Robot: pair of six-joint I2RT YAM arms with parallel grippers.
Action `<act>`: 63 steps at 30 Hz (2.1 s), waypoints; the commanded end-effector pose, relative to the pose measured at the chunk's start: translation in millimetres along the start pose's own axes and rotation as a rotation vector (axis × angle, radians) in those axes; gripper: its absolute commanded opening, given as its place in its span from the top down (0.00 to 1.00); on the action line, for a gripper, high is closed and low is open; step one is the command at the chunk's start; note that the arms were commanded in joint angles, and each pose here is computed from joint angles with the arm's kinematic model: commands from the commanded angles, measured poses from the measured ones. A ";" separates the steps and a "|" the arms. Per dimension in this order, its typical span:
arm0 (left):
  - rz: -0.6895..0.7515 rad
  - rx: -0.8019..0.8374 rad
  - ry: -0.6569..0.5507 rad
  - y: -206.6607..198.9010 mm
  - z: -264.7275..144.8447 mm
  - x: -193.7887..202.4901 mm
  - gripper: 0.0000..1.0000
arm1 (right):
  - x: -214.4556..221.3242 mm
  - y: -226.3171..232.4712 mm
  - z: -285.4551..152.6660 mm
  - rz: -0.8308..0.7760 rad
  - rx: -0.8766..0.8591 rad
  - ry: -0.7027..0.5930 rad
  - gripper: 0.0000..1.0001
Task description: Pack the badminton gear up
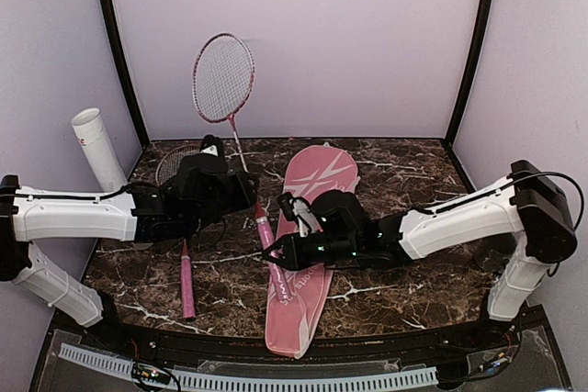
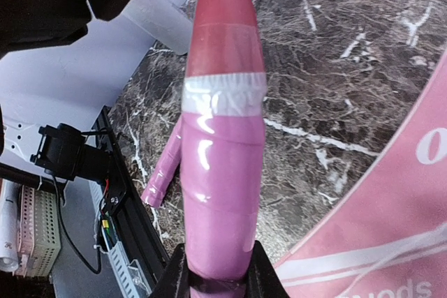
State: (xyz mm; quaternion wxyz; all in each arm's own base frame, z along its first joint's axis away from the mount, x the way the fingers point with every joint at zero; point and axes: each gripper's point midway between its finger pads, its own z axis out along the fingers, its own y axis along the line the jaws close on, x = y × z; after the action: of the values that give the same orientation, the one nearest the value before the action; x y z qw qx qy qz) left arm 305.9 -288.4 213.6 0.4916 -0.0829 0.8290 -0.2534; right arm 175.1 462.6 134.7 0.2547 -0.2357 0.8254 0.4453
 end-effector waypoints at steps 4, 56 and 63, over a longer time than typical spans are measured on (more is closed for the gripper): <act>0.189 0.098 0.058 -9.4 -6.6 15.2 0.24 | -37.5 -31.5 -61.5 0.075 0.165 -0.203 1.00; 0.376 0.065 0.447 -46.0 109.6 120.9 1.00 | 59.3 -121.6 -201.2 0.473 0.216 -0.050 1.00; 0.278 0.097 0.375 -37.1 121.8 63.5 1.00 | 78.9 -70.3 -220.3 0.540 -0.031 0.039 1.00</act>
State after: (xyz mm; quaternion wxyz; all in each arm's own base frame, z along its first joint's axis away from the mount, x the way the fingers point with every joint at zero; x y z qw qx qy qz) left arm 356.8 -392.0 95.8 0.3365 0.1287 0.9148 -0.1825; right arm 142.1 215.9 119.6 0.1576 0.0118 0.8896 0.4286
